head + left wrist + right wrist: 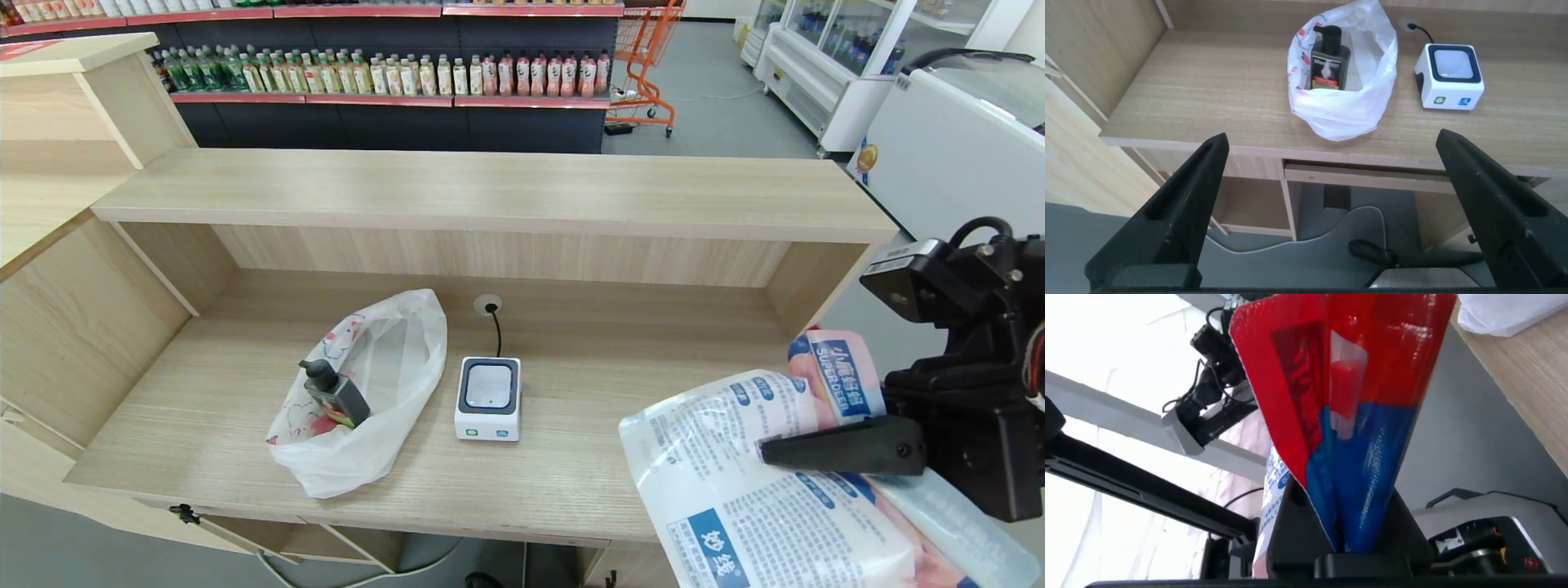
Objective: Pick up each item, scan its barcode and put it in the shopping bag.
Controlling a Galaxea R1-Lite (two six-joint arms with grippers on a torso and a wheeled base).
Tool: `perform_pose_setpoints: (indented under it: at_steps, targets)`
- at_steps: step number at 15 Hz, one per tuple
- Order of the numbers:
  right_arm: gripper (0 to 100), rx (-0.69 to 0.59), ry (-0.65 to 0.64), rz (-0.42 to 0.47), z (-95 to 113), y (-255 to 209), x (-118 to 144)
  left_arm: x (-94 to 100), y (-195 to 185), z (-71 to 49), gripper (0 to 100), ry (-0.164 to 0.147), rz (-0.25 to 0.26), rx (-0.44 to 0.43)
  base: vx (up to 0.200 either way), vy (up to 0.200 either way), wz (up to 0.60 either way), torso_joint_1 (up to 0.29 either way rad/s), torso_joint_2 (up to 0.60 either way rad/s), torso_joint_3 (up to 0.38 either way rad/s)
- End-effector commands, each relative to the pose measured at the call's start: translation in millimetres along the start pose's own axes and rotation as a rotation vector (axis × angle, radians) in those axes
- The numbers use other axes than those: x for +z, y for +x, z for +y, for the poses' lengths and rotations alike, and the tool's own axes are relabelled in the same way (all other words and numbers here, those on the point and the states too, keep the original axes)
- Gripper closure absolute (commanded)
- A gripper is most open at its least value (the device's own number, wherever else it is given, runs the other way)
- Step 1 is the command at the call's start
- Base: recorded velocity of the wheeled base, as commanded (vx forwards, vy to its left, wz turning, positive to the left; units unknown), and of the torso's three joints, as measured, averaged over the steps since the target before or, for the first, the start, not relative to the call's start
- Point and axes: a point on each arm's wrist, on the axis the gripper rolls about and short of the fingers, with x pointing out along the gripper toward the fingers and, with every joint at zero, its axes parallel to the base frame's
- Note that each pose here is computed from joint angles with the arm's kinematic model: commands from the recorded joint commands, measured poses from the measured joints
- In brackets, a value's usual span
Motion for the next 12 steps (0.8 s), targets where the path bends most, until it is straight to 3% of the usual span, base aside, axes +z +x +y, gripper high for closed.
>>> perform_pose_setpoints:
  at_steps: [1, 12]
  targets:
    - [100, -0.003, 0.006, 0.007, -1.9, 2.5, -2.2, 0.0, 0.0, 0.0, 0, -0.001, 0.000, 0.000, 0.000, 0.000, 0.00, 0.000, 0.00, 0.000]
    - [100, -0.055, -0.018, 0.005, -6.3, 3.4, -4.0, 0.0, 0.0, 0.0, 0, -0.001, 0.000, 0.000, 0.000, 0.000, 0.00, 0.000, 0.00, 0.000]
